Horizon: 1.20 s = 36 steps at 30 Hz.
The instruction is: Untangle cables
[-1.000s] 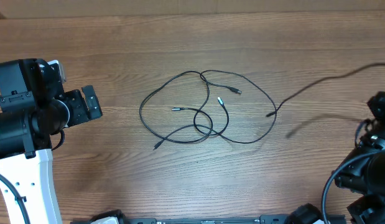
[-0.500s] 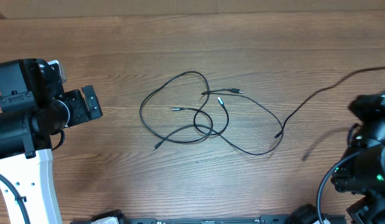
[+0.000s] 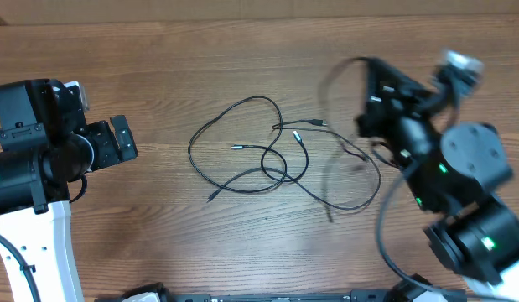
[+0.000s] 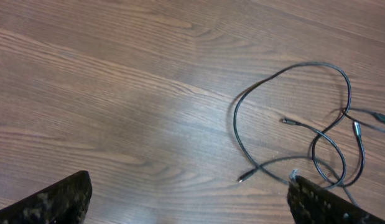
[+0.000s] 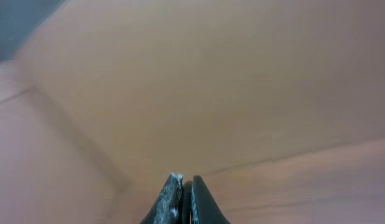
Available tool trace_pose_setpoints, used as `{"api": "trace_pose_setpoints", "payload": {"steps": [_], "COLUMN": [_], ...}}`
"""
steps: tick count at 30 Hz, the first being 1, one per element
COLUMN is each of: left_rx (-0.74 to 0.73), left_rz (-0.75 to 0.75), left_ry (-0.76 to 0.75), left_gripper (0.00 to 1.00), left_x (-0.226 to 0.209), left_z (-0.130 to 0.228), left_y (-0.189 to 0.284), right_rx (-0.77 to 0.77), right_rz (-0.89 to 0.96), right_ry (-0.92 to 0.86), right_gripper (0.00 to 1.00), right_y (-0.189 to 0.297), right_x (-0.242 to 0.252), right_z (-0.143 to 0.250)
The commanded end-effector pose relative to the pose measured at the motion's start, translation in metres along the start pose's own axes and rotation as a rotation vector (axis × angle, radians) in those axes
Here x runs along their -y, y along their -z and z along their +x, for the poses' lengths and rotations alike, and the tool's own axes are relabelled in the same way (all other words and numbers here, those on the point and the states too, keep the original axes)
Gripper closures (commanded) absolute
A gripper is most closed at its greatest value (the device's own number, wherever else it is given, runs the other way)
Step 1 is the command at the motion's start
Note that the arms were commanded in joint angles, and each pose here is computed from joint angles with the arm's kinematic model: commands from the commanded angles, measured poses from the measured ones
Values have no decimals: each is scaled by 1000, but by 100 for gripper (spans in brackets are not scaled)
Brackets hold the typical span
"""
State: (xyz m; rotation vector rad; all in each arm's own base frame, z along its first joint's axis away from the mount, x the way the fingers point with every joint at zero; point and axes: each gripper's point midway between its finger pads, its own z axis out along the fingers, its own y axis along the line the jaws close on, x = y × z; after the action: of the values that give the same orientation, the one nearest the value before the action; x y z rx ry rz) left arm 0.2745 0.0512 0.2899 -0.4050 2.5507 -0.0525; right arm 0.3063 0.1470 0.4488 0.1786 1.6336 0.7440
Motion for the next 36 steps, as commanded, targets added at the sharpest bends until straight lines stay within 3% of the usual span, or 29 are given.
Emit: {"api": "trace_pose_setpoints", "payload": {"steps": [1, 5, 11, 18, 19, 28, 36], "left_rx": [22, 22, 22, 22, 22, 22, 22], "left_rz": [-7, -7, -7, -7, -7, -7, -7], "left_ry": [3, 3, 3, 3, 3, 3, 3], "left_gripper": [0, 0, 0, 0, 0, 0, 0], "left_x": [-2, -2, -2, -2, -2, -2, -2], "left_z": [-2, -2, -2, -2, -2, -2, -2], "left_y": [6, 6, 6, 6, 6, 6, 6], "right_rx": [-140, -93, 79, 287, 319, 403, 374], "right_rz": [-368, -412, -274, 142, 275, 662, 1114], "right_ry": [27, 30, 25, 7, 8, 7, -74], "right_gripper": [96, 96, 96, 96, 96, 96, 96], "right_y": [2, -5, -4, 6, 13, 62, 150], "right_x": [-67, -76, -46, 47, 79, 184, 294], "right_z": [19, 9, -34, -83, -91, -119, -114]}}
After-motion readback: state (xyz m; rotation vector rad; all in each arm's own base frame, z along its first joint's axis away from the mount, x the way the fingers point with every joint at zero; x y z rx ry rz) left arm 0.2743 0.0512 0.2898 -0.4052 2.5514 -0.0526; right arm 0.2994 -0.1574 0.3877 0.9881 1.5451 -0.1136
